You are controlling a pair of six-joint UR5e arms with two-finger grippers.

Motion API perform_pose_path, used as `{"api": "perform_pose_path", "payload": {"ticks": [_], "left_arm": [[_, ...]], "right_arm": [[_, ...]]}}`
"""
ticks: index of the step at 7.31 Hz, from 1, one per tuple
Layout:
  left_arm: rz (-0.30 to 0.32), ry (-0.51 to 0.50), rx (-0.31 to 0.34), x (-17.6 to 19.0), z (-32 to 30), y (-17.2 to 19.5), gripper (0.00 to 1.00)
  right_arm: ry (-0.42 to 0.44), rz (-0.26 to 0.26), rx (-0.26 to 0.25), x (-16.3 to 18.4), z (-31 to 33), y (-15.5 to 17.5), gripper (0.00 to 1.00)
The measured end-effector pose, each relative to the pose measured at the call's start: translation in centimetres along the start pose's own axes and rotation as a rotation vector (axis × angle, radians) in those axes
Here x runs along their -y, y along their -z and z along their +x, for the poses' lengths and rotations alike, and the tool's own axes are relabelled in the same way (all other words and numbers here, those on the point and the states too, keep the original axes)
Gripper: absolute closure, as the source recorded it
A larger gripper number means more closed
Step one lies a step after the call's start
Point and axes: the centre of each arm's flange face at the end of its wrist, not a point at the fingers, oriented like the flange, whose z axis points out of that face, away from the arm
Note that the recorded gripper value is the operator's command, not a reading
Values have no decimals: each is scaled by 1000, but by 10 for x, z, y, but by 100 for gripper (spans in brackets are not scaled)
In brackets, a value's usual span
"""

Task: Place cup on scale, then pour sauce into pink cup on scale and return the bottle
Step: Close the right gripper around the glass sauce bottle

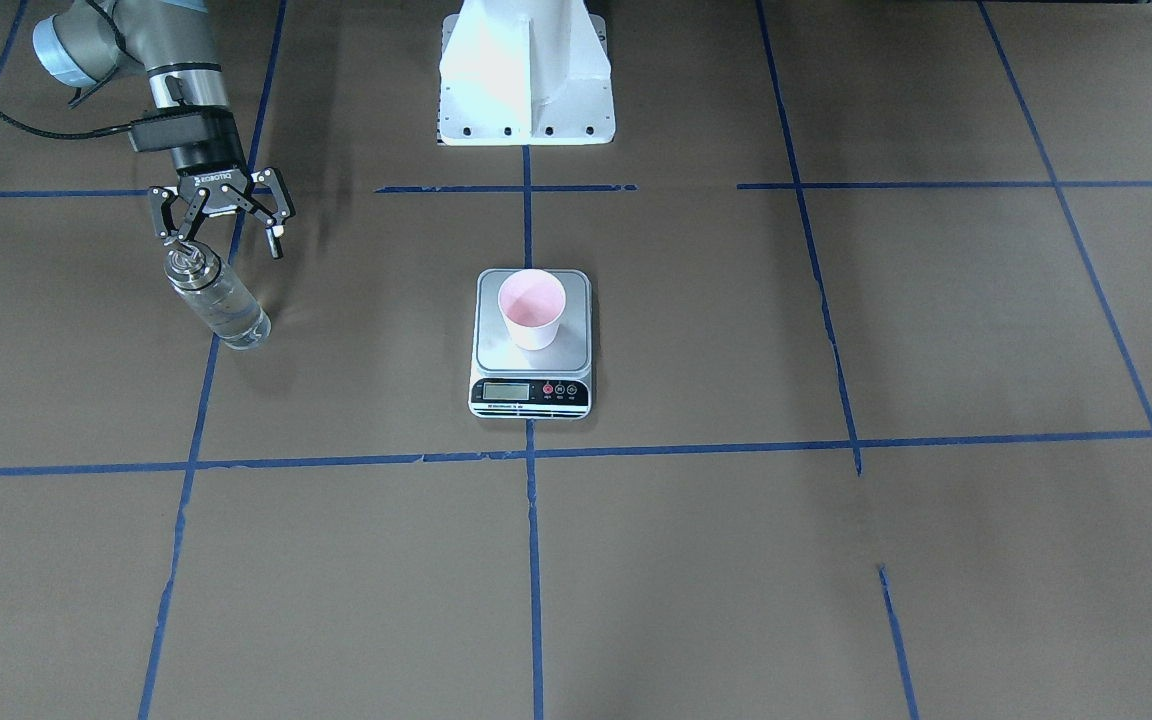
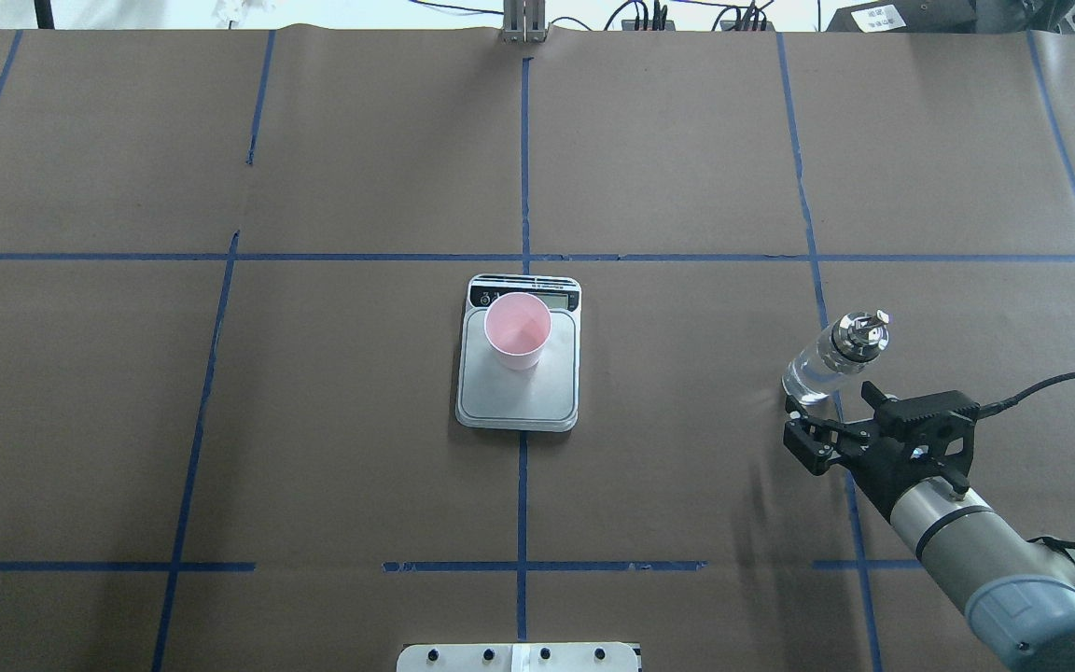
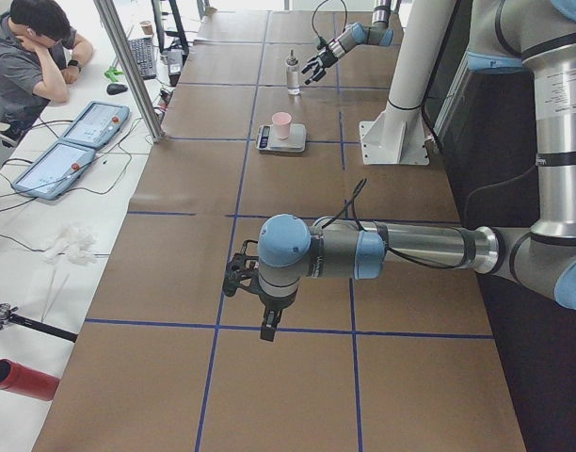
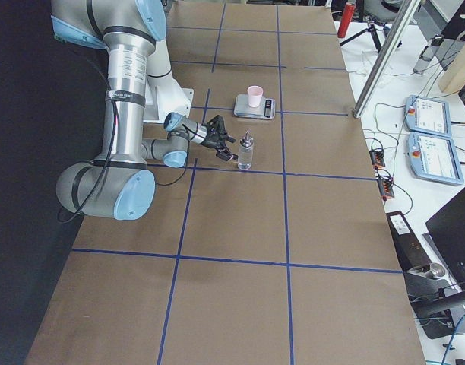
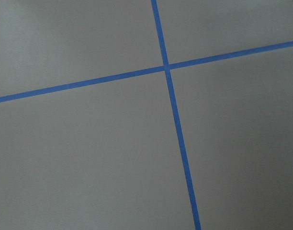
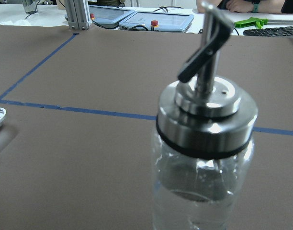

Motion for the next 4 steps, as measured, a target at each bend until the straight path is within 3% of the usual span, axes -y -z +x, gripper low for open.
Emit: {"api": "perform_pose_path", "payload": {"ticks": [4], "left_arm": [[3,-3,1,-3,5,3,0]], "right_arm": [[-23,46,-34,16,1,-23,0]]}}
